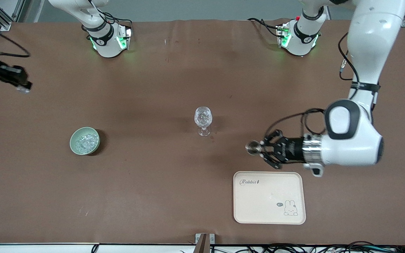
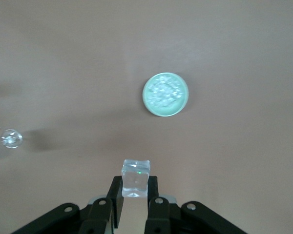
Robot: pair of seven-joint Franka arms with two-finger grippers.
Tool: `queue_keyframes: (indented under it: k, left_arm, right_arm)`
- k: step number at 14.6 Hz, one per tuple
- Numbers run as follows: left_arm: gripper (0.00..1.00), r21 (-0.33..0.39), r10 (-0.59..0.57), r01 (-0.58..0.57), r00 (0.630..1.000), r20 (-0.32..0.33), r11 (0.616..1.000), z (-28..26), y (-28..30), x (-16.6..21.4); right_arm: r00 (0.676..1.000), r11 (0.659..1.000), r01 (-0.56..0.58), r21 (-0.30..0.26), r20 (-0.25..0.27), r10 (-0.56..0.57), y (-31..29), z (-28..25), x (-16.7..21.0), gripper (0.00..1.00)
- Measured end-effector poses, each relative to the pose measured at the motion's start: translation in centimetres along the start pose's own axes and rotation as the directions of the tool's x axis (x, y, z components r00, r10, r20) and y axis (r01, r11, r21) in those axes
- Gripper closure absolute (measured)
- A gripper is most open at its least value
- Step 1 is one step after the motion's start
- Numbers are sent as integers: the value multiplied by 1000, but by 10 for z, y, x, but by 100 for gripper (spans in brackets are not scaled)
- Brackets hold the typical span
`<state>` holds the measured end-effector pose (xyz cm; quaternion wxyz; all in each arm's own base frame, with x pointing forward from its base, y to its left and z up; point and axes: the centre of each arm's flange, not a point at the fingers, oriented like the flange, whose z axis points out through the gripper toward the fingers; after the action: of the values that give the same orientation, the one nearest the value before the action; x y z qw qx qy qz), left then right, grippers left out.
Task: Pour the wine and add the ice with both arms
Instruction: 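Tilt the jigger over the wine glass with the left gripper to pour, then move the right gripper over the glass while the left gripper carries the jigger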
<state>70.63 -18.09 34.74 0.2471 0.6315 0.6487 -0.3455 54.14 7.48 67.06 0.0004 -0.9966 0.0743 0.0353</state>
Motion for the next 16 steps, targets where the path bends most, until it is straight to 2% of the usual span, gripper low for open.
queue_keyframes:
  k: [3,7,9,11,13,16]
  left_arm:
    - [79,-98,47,-42,997,56,994,-3,25,62]
    - [79,-178,80,-56,988,134,982,24,42,115]
    - [79,-225,100,-57,977,187,973,35,47,142]
    - [79,-266,114,-49,965,234,963,45,50,170]
    - [79,-288,96,-12,955,279,958,54,51,194]
    - [79,-318,80,34,937,339,947,63,52,211]
  right_arm:
    - [1000,1000,-12,1,-29,12,-94,5,-28,76]
    - [996,998,-67,23,-55,68,-215,48,-51,76]
    - [996,995,-82,56,-23,83,-263,83,-55,76]
    - [993,990,-118,77,-12,119,-303,118,-55,76]
    - [989,986,-144,82,-6,145,-335,150,-57,76]
    - [980,977,-201,69,9,201,-373,185,-60,76]
